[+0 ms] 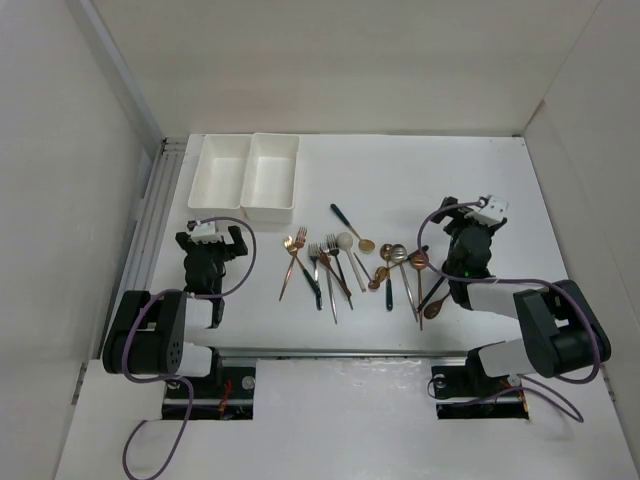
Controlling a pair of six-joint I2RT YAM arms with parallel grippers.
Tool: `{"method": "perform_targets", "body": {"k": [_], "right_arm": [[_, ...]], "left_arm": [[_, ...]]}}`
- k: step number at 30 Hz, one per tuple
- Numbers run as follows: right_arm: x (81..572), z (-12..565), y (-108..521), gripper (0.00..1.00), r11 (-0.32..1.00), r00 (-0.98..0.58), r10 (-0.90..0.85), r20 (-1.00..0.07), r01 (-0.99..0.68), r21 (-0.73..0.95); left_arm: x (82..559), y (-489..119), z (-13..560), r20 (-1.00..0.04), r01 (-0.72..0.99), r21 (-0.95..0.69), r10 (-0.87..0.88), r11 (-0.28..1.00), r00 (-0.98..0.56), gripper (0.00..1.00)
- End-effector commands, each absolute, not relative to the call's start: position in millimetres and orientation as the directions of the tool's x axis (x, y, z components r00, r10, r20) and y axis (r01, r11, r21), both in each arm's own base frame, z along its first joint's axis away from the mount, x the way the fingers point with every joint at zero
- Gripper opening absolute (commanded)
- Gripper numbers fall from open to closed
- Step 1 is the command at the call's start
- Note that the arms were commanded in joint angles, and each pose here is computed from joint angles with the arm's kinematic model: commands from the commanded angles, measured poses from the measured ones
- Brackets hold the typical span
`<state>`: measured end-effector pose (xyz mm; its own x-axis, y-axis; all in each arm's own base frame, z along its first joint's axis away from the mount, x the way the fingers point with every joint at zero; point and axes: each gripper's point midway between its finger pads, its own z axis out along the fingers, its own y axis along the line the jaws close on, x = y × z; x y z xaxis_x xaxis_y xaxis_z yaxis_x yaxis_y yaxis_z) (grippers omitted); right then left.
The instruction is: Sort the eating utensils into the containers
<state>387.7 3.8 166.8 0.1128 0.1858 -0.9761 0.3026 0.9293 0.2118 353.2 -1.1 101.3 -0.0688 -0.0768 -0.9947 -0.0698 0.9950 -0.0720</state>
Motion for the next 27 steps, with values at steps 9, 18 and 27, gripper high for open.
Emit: {"method": "perform_targets", "body": {"k": [9,18,27], "right_arm": [[406.7,307.1,-11.6,1.00,0.565,-0.258,-0.200,-0.945,0.757,-0.327],[393.6,271.5,88.8,0.91,0.868,-0.499,0.497,-0.710,0.295,0.400],[294.3,110.0,92.4,0.46,0.744,-0.622,0.669,-0.408,0.567,0.355]], "left_arm": [[367.1,-22.4,186.4,-0.982,0.083,0.003,-0.013,0.997,0.188,1.00],[438.9,-37.7,273.8,-0.871,0.191,0.489,0.489,0.851,0.048,1.00],[415.9,-84.6,251.2,-0.926,0.365,0.334,0.374,0.869,-0.044,1.00]]}}
